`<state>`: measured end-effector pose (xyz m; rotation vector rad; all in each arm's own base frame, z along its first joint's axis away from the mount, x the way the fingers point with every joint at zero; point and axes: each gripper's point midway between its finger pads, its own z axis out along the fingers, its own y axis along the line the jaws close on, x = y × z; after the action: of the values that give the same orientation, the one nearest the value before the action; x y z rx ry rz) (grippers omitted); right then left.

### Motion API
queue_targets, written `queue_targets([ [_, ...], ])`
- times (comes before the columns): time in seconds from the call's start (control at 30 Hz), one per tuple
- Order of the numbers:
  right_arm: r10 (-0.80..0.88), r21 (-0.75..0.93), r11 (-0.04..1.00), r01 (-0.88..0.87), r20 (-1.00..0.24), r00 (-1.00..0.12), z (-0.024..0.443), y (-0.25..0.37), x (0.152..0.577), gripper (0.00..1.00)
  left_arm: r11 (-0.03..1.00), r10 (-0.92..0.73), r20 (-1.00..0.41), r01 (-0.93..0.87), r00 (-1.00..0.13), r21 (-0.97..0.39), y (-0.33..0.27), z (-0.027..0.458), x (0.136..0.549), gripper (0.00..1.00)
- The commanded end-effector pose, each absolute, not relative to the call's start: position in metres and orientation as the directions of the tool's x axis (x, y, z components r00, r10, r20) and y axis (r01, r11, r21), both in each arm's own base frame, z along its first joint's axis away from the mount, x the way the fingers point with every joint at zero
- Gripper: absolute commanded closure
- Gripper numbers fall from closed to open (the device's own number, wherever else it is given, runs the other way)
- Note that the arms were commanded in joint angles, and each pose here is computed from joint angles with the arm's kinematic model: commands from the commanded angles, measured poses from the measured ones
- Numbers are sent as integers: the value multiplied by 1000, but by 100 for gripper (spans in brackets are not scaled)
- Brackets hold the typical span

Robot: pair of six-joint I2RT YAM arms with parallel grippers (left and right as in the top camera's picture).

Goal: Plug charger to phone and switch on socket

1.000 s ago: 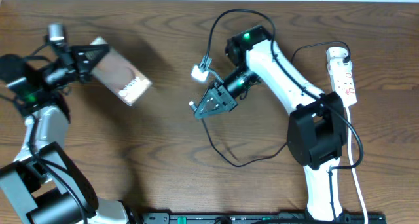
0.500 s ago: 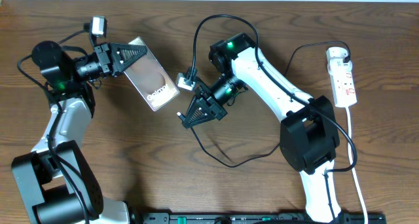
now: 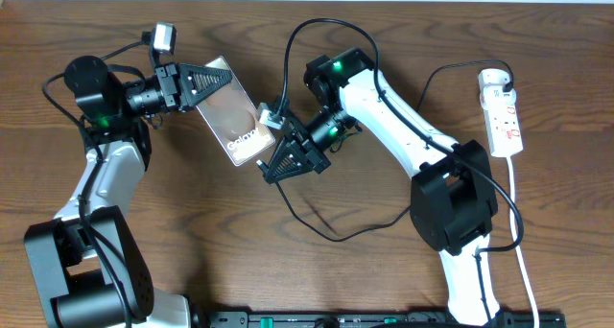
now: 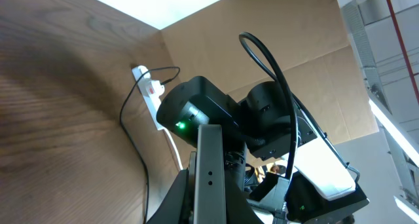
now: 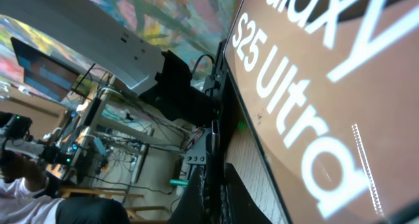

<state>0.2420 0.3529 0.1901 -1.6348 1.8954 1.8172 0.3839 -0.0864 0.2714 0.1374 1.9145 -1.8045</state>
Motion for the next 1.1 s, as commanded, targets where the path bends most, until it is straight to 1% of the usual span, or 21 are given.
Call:
queue_targets([
  [0.0, -596, 691, -266, -672, -666, -449, 196, 355, 242, 98, 110, -251, -423, 408, -871, -906, -90, 282, 380, 93],
  [0.17, -590, 691, -258, -675, -666, -456, 196, 353, 246, 98, 94, -257, -367, 354, -894, -930, -90, 282, 380, 93],
  [0.37, -577, 703, -235, -671, -656, -486, 197, 351, 255, 98, 93, -257, -363, 351, -896, -932, -90, 282, 380, 93],
  [0.53, -573, 704, -235, -670, -657, -490, 198, 351, 256, 98, 97, -256, -377, 364, -890, -926, -90, 283, 380, 93],
  [0.73, -575, 707, -234, -668, -654, -491, 198, 351, 255, 99, 114, -249, -452, 437, -857, -892, -90, 289, 379, 93],
  [1.07, -574, 708, -234, -666, -654, -493, 198, 351, 255, 98, 121, -266, -460, 444, -847, -888, -89, 290, 382, 93],
])
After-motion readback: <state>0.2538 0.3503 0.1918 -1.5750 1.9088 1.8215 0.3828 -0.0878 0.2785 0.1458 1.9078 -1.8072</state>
